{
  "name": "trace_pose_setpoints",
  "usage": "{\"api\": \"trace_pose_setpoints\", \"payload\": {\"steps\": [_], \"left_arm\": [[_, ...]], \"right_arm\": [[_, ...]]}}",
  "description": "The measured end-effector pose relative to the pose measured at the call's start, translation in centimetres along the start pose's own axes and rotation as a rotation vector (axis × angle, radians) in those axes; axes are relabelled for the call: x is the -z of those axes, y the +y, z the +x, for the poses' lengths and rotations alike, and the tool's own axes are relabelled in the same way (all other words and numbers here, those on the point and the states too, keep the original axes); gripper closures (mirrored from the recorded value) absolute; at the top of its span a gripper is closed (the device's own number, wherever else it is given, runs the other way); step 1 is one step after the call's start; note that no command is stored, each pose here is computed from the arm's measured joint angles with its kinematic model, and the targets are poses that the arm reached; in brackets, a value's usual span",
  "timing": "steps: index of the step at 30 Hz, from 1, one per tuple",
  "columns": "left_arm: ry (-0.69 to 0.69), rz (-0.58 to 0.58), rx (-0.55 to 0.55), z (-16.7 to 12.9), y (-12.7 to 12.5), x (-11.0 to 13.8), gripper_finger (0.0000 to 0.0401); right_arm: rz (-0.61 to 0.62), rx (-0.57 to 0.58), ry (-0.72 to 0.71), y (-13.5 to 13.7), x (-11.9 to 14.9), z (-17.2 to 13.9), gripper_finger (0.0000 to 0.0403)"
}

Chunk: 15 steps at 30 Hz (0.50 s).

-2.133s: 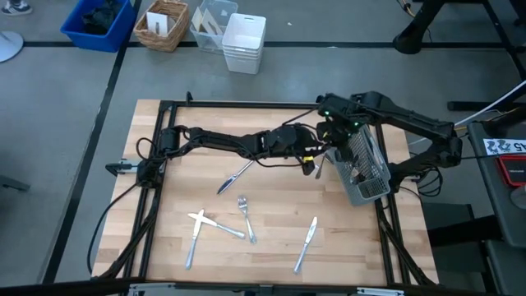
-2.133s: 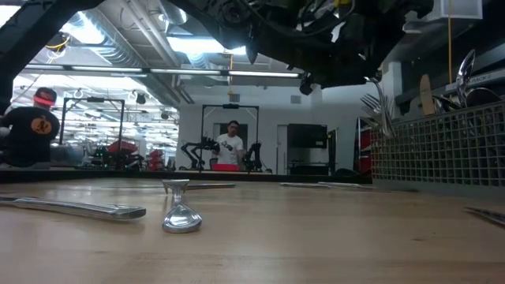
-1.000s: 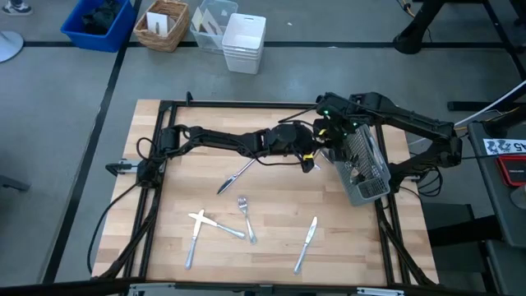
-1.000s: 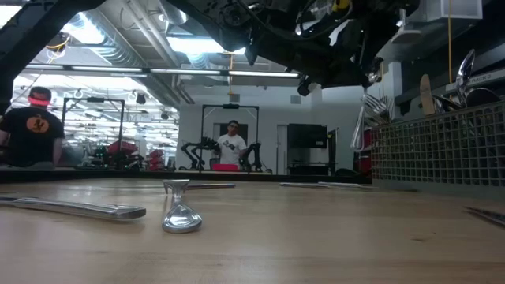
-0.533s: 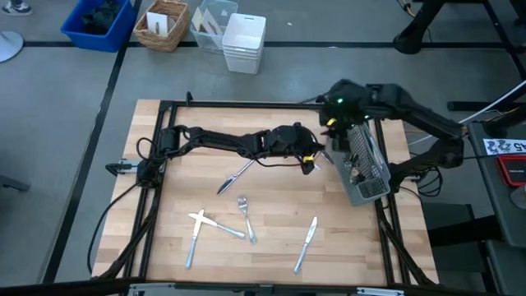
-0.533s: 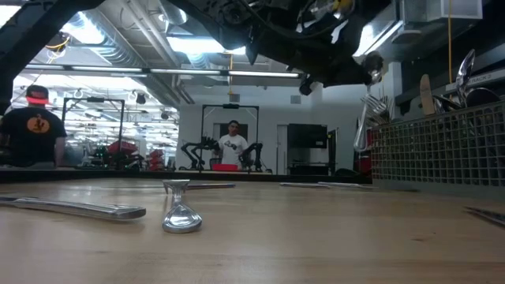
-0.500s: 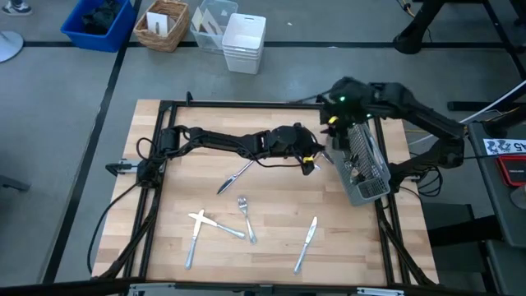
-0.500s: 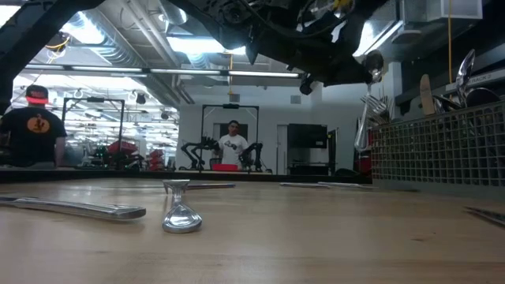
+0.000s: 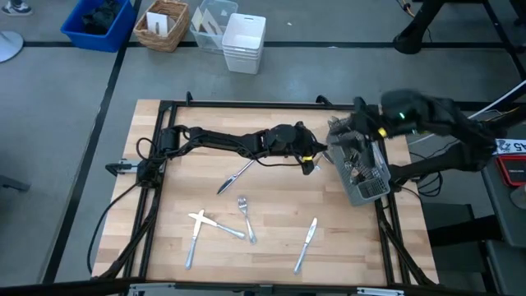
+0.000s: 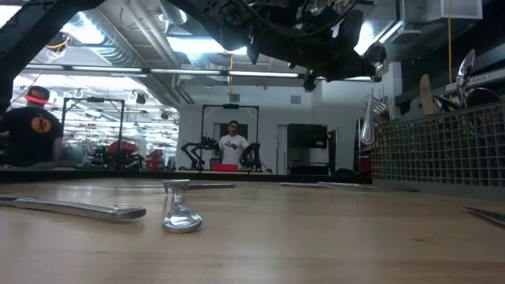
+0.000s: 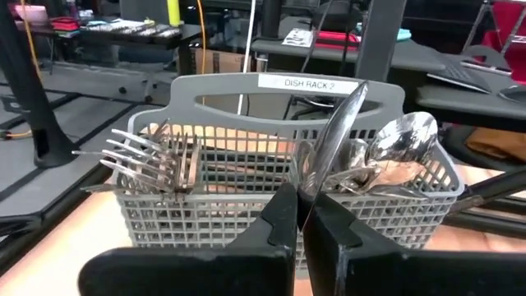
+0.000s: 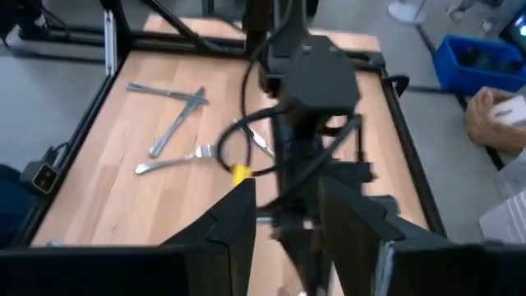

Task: Sort silverware
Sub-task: Put the spoon into the right section of the utensil holder

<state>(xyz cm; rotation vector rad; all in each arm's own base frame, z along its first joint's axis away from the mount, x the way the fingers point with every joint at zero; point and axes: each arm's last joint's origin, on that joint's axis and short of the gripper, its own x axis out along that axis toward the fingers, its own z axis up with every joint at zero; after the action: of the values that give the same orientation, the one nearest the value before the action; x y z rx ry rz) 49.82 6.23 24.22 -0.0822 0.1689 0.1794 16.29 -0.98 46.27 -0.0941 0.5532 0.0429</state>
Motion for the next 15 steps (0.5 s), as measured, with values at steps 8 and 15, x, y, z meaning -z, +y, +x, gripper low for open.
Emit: {"api": "trace_pose_setpoints", "payload": {"steps": [8, 15], "left_arm": [[-0.071, -0.001, 0.098, -0.1, -0.8, -0.7, 0.0401], [-0.240, -0.038, 0.243, -0.5, -2.0, -2.4, 0.0401]], "right_arm": [[0.122, 0.004, -0.191, 3.4, 8.3, 1.8, 0.0268], [0.108, -0.217, -0.499, 5.5, 12.2, 2.9, 0.0268]]}}
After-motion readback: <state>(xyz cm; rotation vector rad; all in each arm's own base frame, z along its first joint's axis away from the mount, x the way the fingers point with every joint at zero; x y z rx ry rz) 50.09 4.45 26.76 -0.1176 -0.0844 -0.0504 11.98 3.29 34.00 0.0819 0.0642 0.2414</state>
